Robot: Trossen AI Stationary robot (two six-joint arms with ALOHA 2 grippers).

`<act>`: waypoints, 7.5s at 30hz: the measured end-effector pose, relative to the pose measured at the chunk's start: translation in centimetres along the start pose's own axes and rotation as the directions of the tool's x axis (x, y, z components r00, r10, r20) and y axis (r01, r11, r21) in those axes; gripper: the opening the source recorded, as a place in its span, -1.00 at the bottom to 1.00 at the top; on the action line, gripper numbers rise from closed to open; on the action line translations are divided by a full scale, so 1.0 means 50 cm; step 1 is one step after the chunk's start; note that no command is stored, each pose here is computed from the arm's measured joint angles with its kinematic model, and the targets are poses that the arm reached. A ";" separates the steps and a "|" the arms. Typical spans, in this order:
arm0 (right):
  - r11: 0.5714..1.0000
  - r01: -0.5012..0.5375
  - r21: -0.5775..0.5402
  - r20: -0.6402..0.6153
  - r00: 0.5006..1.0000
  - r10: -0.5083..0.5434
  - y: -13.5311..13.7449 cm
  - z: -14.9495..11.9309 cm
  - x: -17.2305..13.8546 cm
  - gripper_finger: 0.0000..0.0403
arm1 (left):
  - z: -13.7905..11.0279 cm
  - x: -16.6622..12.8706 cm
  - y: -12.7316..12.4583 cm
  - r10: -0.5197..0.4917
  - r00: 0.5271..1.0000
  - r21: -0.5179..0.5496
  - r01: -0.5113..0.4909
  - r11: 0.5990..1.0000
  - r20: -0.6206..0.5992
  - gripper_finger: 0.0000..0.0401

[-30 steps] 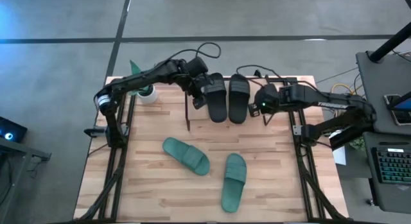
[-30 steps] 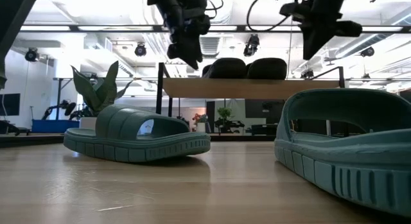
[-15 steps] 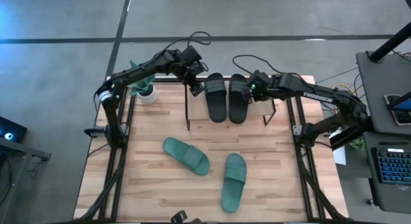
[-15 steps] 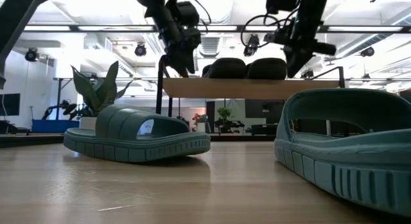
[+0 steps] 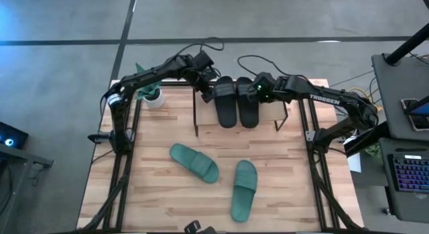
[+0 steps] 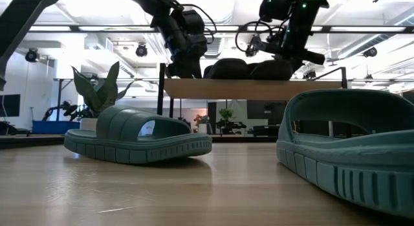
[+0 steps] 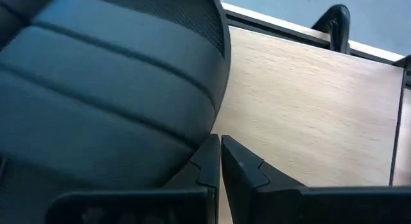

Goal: Pick and place slides into the shelf
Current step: Adjust the black slides on the shelf, then move the right green slide to the center of the table

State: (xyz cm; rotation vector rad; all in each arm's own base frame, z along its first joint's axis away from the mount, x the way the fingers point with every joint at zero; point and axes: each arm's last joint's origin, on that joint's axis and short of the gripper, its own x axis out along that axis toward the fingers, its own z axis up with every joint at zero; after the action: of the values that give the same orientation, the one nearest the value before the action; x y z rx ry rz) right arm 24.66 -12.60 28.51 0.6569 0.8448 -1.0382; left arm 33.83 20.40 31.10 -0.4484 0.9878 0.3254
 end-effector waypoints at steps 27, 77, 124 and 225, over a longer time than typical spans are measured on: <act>0.995 0.079 0.054 0.036 0.996 -0.081 -0.021 -0.005 -0.025 -0.96 | 0.000 0.018 -0.007 -0.041 0.999 0.046 0.040 0.998 0.032 -0.12; 0.987 -0.160 -0.008 0.015 0.987 0.160 0.029 -0.013 -0.027 -0.96 | -0.028 0.034 -0.163 -0.156 0.986 0.154 0.146 0.977 0.055 -0.12; 0.941 -0.337 0.014 -0.208 0.920 0.332 0.076 -0.186 -0.126 -0.96 | -0.027 0.001 -0.170 -0.166 0.982 0.174 0.149 0.973 0.089 -0.12; 0.798 -0.561 -0.220 -0.275 0.820 0.501 0.131 -0.321 -0.171 -0.96 | -0.193 -0.118 -0.306 -0.253 0.956 0.206 0.220 0.954 0.151 -0.12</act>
State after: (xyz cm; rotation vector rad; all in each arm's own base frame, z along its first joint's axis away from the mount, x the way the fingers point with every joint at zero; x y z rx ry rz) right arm 23.97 6.68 27.81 0.6998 0.8956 -0.3208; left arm 30.82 2.02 34.89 -0.3558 0.7733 0.0523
